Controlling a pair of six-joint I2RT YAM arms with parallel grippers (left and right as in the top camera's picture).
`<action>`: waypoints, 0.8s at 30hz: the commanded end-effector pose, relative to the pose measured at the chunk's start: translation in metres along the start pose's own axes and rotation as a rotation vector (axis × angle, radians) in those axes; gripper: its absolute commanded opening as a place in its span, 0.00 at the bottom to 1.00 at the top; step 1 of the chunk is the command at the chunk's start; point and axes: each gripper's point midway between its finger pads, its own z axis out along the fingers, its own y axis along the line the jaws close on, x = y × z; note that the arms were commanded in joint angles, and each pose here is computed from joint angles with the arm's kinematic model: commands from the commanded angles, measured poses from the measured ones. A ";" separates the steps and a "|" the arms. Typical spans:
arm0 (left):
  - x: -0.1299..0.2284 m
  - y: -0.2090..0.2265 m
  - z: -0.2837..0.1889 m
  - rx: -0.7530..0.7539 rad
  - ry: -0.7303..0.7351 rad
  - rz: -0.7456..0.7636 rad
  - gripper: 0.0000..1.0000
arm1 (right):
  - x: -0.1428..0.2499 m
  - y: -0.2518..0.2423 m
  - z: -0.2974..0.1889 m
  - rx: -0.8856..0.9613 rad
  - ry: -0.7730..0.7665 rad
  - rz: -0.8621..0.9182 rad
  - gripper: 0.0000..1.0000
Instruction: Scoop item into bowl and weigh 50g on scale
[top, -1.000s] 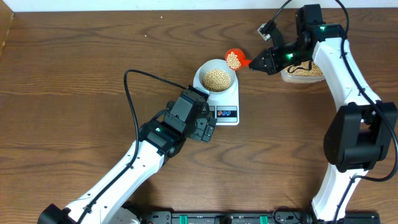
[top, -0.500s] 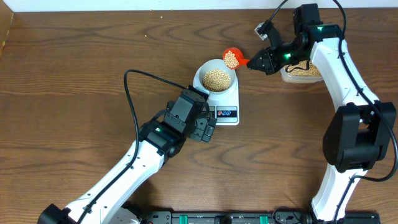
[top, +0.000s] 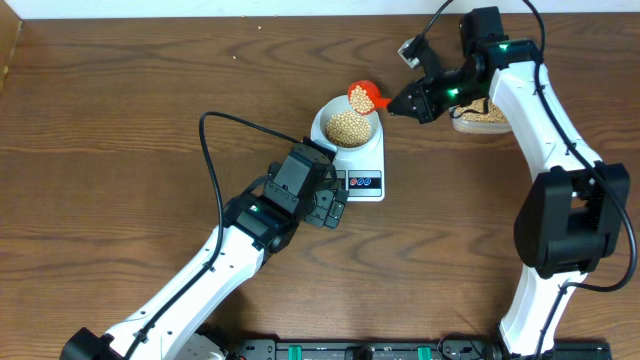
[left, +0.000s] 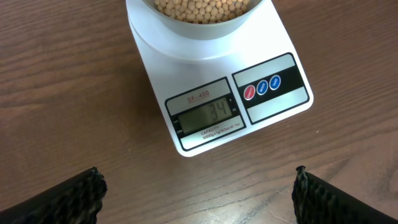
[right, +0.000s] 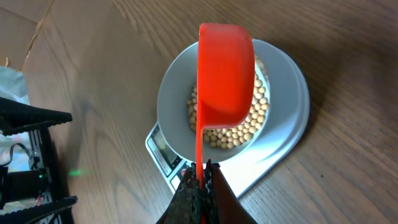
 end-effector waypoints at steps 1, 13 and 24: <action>0.005 0.004 0.003 -0.014 0.012 -0.004 0.98 | -0.014 0.019 -0.003 -0.016 -0.022 -0.048 0.01; 0.004 0.004 0.003 -0.014 0.011 -0.004 0.98 | -0.008 0.017 0.011 0.070 0.044 -0.109 0.01; 0.004 0.004 0.003 -0.014 0.011 -0.004 0.98 | -0.007 0.016 0.012 0.086 0.053 -0.112 0.01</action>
